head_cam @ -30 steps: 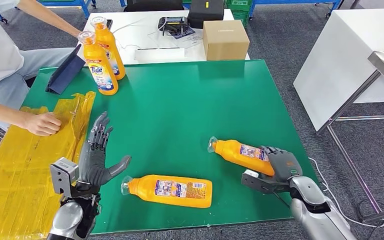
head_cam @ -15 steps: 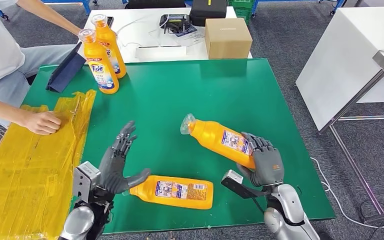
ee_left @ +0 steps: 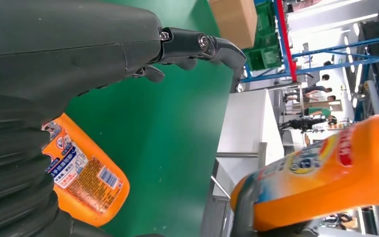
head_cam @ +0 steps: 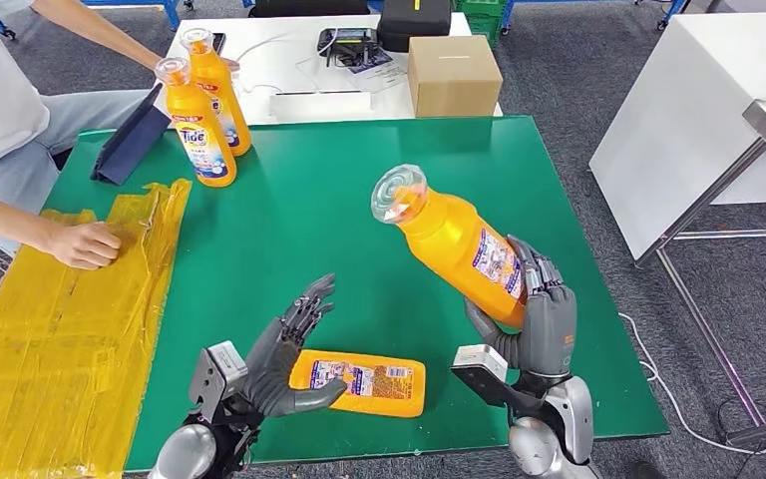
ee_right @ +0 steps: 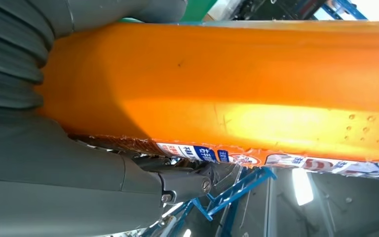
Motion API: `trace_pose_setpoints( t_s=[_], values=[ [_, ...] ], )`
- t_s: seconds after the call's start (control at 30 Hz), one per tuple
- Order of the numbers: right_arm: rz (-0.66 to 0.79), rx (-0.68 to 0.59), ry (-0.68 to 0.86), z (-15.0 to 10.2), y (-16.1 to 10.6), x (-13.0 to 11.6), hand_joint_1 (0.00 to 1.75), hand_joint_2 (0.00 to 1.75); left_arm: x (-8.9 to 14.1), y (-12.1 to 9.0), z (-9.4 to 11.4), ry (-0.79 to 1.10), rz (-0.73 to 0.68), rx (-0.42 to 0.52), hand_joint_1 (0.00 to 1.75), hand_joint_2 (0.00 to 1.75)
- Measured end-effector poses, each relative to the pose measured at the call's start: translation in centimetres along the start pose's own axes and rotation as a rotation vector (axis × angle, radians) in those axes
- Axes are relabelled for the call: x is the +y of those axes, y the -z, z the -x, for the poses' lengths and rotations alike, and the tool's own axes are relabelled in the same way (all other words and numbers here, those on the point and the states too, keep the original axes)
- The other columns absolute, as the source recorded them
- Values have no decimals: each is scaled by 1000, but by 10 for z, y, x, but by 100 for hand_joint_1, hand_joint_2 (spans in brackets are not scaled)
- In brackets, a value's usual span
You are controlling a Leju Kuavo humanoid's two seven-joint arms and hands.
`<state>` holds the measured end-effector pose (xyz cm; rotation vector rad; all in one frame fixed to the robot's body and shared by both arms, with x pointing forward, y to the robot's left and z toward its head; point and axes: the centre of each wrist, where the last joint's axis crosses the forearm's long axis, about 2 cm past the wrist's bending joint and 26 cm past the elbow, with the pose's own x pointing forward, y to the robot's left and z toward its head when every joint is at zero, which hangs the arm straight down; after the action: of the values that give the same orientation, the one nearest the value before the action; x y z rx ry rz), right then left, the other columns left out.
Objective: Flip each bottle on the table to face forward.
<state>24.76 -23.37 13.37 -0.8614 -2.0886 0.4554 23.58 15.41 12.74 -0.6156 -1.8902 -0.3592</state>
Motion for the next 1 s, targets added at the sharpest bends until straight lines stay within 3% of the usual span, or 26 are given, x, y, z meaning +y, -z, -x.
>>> trace_pose_setpoints(
  t_s=[0.37,0.53,0.73,1.0],
  values=[
    [16,-3,20,-4,1,-1,175,175,0,-1,1,2,12,8,0,175],
    [-11,31,165,-6,1,2,169,175,-5,3,2,-20,58,3,0,175],
    [-272,60,486,-17,5,24,171,175,-10,14,1,-73,113,-19,0,175],
    [-544,101,595,-37,-18,77,175,175,-5,24,-2,-122,106,-46,0,175]
  ],
)
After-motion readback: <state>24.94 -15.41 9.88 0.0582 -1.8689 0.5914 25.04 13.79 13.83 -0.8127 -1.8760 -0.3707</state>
